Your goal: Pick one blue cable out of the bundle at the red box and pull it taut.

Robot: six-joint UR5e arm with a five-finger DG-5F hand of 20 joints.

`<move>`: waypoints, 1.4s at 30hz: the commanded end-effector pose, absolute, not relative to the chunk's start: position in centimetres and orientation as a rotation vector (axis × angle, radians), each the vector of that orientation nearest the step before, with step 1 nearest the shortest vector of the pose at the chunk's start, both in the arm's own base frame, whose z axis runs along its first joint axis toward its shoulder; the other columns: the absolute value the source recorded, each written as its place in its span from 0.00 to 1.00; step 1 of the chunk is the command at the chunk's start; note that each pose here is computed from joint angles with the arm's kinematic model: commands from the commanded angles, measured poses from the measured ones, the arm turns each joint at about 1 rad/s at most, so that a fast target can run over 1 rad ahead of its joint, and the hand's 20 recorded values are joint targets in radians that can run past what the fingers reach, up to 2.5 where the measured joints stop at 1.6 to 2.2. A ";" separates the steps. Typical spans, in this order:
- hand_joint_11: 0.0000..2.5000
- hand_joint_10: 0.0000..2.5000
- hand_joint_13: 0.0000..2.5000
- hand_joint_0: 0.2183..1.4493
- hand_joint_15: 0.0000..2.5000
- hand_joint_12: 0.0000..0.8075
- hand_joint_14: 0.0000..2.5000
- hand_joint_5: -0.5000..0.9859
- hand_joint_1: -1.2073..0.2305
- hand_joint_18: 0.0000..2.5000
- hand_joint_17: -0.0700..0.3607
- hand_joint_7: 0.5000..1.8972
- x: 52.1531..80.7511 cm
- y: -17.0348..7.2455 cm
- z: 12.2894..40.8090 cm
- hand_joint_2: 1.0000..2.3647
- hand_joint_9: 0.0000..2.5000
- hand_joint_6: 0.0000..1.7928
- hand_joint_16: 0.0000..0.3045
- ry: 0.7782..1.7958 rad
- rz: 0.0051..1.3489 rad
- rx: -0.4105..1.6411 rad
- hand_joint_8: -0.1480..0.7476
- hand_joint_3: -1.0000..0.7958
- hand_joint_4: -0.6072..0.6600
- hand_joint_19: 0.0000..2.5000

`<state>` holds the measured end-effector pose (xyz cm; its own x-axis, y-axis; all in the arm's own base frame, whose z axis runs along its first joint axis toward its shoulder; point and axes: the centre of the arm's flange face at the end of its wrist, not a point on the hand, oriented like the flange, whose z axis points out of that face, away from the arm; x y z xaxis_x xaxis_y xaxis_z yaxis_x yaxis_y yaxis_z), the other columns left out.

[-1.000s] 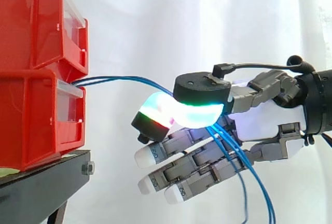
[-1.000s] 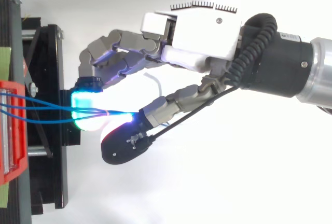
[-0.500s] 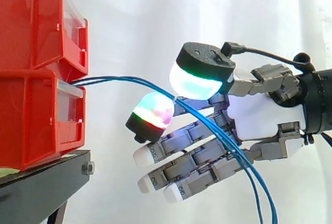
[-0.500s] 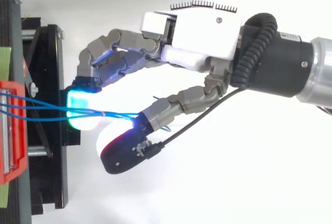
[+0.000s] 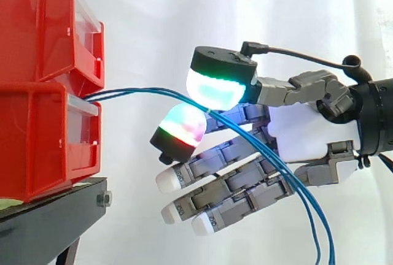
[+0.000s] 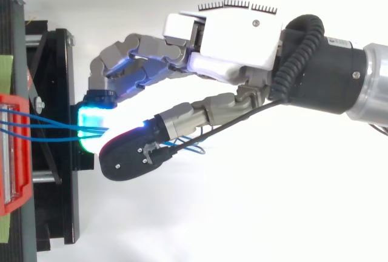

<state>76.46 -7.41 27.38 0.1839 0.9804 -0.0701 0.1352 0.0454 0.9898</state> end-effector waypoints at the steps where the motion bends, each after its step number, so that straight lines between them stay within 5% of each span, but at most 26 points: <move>1: 0.10 0.00 0.09 0.30 0.03 0.43 0.00 0.24 0.36 0.11 0.43 0.38 76.5 -7.4 27.4 0.01 0.28 0.44 0.17 1.187 0.962 1.344 0.43 0.33 0.43 0.08; 9: 0.11 0.00 0.11 0.31 0.03 0.44 0.00 0.24 0.30 0.13 0.43 0.39 76.5 -7.4 27.5 0.01 0.29 0.47 0.17 1.185 0.966 1.344 0.45 0.46 0.43 0.07; 21: 0.11 0.00 0.12 0.37 0.02 0.43 0.00 0.24 0.20 0.15 0.43 0.38 76.5 -7.4 27.5 0.01 0.30 0.47 0.17 1.183 0.968 1.347 0.43 0.36 0.44 0.06; 42: 0.10 0.00 0.10 0.21 0.03 0.47 0.00 0.26 0.39 0.12 0.46 0.38 76.4 -7.4 27.5 0.00 0.29 0.43 0.19 1.188 0.964 1.350 0.46 0.28 0.46 0.08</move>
<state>76.48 -7.39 27.52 0.1832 0.9810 -0.0643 0.1354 0.0396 0.9900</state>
